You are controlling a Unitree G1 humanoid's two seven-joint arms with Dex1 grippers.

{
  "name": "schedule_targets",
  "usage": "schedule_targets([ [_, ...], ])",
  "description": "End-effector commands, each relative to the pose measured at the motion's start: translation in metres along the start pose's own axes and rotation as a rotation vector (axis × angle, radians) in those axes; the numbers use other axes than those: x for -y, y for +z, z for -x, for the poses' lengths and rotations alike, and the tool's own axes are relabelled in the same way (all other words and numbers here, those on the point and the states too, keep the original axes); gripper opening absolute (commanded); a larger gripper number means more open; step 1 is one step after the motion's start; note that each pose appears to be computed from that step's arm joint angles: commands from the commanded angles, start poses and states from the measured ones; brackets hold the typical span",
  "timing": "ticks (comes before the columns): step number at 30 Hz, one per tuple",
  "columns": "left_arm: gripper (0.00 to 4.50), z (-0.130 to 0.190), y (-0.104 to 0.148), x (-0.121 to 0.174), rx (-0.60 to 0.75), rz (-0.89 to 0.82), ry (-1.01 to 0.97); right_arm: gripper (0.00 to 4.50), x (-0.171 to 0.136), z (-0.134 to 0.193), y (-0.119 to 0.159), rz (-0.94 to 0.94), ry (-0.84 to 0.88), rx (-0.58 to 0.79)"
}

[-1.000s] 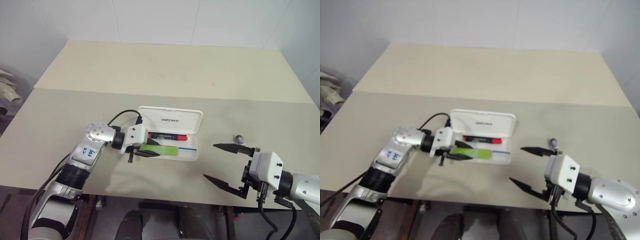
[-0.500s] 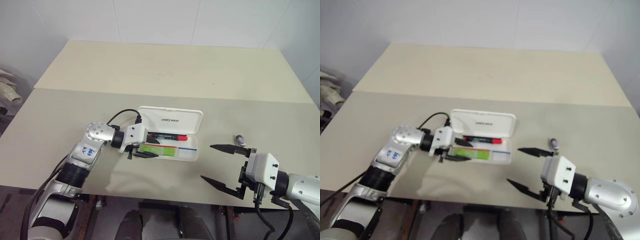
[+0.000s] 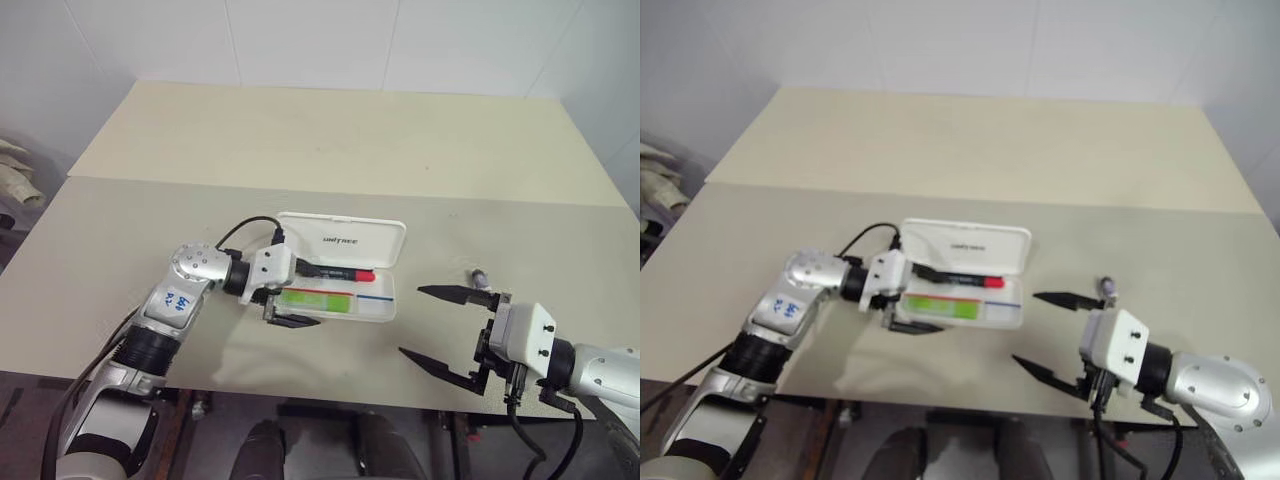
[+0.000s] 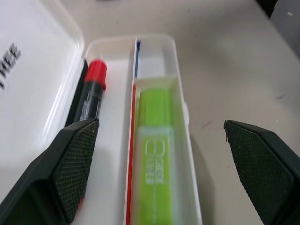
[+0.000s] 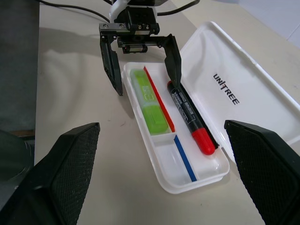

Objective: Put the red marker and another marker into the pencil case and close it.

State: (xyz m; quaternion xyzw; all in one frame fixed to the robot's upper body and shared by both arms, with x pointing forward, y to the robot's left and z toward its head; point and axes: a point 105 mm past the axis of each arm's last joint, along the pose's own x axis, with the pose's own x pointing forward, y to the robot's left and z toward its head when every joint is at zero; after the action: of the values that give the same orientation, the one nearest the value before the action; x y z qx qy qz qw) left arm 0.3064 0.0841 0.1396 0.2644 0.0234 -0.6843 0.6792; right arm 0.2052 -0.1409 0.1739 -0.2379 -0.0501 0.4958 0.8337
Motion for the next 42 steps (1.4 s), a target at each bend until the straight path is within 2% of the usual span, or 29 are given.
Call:
schedule_targets([
  [1,4.49,0.008,0.015,0.006,0.059,-0.02,-0.026,4.5,0.004,-0.001,0.003,-0.022,-0.042,0.028],
  [12,4.49,0.037,0.046,0.0,0.163,0.005,0.099,4.5,0.057,0.007,-0.003,-0.229,-0.438,0.095],
  [18,4.49,0.054,0.047,-0.002,0.149,0.01,0.19,4.5,0.081,0.007,-0.035,-0.298,-0.67,-0.027],
  [22,4.49,0.061,0.045,0.0,0.139,0.013,0.221,4.5,0.078,0.009,-0.06,-0.298,-0.692,-0.124],
  [27,4.49,0.079,0.035,-0.006,0.099,0.01,0.287,4.5,0.087,0.015,-0.083,-0.342,-0.776,-0.158],
  [31,4.49,0.084,0.032,-0.01,0.083,-0.001,0.305,4.5,0.089,0.018,-0.091,-0.347,-0.803,-0.175],
  [37,4.49,0.085,0.03,-0.01,0.077,-0.002,0.317,4.5,0.097,0.038,-0.103,-0.423,-0.967,-0.177],
  [42,4.49,0.082,0.03,-0.012,0.083,-0.002,0.319,4.5,0.097,0.044,-0.11,-0.456,-1.012,-0.186],
])
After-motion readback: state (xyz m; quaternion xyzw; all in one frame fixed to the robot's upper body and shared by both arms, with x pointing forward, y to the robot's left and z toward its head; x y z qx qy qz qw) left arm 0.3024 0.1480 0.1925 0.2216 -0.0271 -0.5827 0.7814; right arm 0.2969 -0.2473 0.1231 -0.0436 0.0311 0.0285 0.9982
